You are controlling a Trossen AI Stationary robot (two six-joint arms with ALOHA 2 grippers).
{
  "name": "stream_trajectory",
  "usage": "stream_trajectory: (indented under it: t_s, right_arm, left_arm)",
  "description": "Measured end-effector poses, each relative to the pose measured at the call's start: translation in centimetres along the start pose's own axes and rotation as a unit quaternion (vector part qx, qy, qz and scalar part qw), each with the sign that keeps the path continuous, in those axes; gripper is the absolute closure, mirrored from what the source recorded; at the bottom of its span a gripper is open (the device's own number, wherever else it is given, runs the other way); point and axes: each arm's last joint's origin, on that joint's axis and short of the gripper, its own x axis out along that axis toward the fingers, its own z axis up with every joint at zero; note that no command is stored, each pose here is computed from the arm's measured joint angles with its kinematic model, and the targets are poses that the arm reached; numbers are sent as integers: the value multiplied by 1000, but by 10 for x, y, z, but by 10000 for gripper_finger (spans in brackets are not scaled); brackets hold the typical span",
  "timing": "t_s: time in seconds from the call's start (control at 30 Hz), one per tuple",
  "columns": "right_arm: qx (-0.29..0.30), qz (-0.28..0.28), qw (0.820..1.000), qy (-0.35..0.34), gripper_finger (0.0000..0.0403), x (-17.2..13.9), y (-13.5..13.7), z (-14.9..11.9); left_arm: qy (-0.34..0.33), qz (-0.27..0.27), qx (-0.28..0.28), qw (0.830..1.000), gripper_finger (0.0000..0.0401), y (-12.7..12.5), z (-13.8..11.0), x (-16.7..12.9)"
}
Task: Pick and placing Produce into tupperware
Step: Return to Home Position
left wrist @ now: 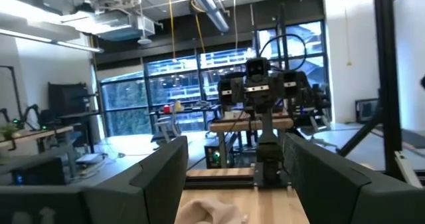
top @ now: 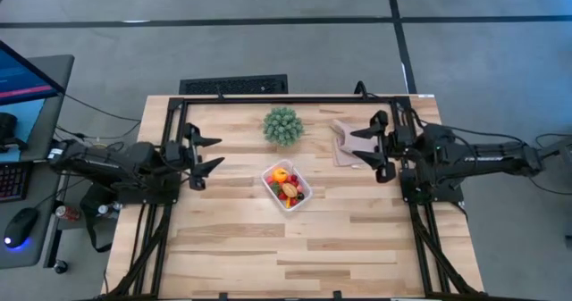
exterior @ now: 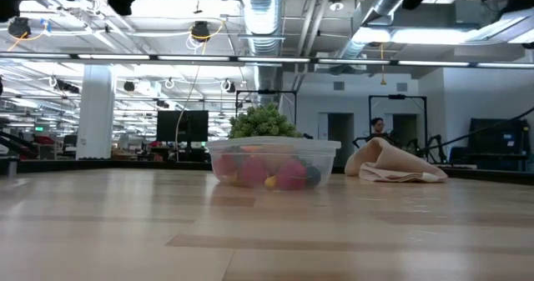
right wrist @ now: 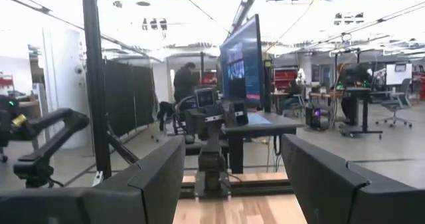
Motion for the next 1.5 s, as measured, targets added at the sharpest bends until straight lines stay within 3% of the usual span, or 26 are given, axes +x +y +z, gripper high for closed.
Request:
stream_trajectory:
  t_s: [0.6,0.73,1.0,1.33,1.5]
  right_arm:
    - [19,-2,1000,-15,159,-27,2,-6]
    - [17,-1,1000,-14,159,-27,2,-6]
    - [8,-10,1000,-14,159,-27,0,-6]
    - [7,-12,1000,-14,159,-27,0,-6]
    - [7,-11,1000,-14,159,-27,0,-6]
  left_arm:
    - [-96,-4,-15,995,161,6,-35,-52]
    - [-129,-6,-11,992,161,9,-30,-57]
    - [-115,-2,-4,993,161,9,-32,-58]
    - [-144,22,11,989,161,12,-27,-59]
    - [-159,-36,-16,986,161,12,-27,-59]
